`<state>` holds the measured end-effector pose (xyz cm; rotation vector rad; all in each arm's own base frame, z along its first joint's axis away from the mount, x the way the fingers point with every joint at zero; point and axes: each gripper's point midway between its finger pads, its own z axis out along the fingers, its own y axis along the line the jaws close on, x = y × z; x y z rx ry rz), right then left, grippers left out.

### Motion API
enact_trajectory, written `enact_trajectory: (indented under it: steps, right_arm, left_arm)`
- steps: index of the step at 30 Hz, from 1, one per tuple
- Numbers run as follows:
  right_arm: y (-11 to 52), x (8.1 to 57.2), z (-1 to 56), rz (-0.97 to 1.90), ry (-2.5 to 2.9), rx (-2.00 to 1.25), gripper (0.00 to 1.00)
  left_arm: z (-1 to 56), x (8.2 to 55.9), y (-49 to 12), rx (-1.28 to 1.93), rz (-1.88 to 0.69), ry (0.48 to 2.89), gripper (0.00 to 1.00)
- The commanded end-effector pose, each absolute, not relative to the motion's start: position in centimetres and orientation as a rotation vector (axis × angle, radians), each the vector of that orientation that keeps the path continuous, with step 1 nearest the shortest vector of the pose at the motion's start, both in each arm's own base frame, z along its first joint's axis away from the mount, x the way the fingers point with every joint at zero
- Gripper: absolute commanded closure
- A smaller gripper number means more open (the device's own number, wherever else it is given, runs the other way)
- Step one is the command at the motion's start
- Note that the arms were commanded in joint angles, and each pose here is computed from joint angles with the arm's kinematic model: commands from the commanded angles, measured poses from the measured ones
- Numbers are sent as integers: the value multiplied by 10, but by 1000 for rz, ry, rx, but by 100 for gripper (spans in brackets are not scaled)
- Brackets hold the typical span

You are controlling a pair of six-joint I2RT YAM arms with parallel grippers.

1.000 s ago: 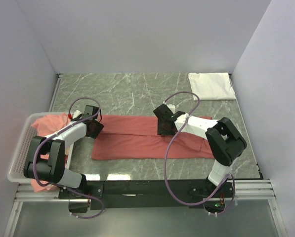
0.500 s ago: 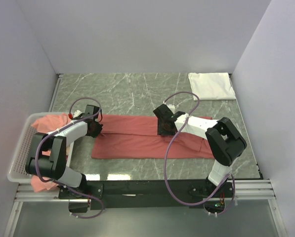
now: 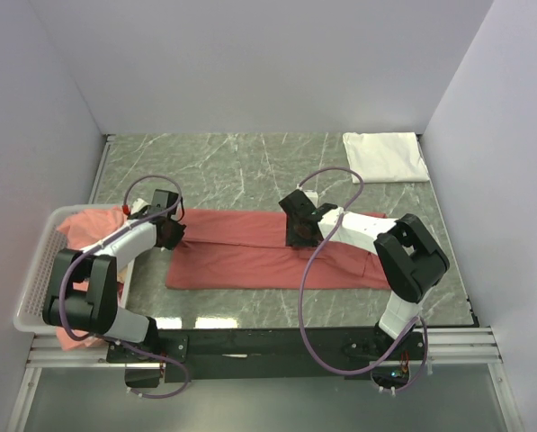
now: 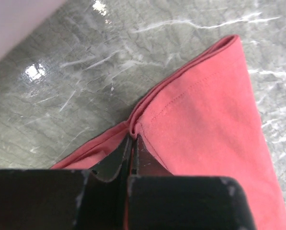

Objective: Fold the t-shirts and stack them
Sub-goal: Fold the tshirt

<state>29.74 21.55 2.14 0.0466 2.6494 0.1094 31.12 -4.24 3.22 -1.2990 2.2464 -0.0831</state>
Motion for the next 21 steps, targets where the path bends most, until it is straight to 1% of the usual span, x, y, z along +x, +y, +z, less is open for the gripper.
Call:
enact_trajectory:
  steps: [1, 3, 5, 6, 7, 8, 9, 11, 12, 14, 15, 17, 20, 21]
  right_arm:
    - [221, 304, 41, 168, 2584, 81, 50]
    - [214, 305, 50, 155, 2559, 122, 49]
    - [200, 311, 65, 157, 2519, 187, 47]
    - [195, 312, 78, 186, 2488, 225, 46]
    - [183, 317, 83, 187, 2468, 278, 45]
    - [177, 313, 83, 202, 2466, 301, 42]
    - [170, 314, 95, 232, 2429, 342, 40]
    - [152, 311, 95, 244, 2422, 411, 37]
    - [147, 310, 103, 270, 2393, 444, 36]
    - [130, 306, 98, 271, 2387, 508, 33]
    - [127, 304, 102, 290, 2371, 533, 32]
    - [114, 300, 96, 273, 2376, 576, 32]
    - [104, 294, 86, 259, 2399, 664, 32]
    - [103, 291, 84, 266, 2408, 685, 33]
  left_arm:
    - [46, 314, -40, -1254, -116, 2225, 99]
    - [55, 321, -43, -1215, -150, 2215, 99]
    - [73, 331, -47, -1133, -190, 2206, 97]
    - [77, 332, -47, -1101, -186, 2211, 89]
    - [85, 333, -47, -1083, -200, 2199, 86]
    - [91, 334, -47, -1073, -207, 2190, 84]
    - [93, 334, -47, -1059, -210, 2188, 79]
    - [96, 328, -47, -1060, -216, 2188, 73]
    - [94, 325, -47, -1070, -217, 2190, 65]
    - [87, 315, -44, -1100, -189, 2198, 62]
    - [85, 313, -43, -1115, -184, 2194, 52]
    - [76, 309, -44, -1129, -185, 2198, 52]
    - [67, 310, -65, -1082, -246, 2240, 66]
    - [66, 312, -72, -1060, -247, 2253, 74]
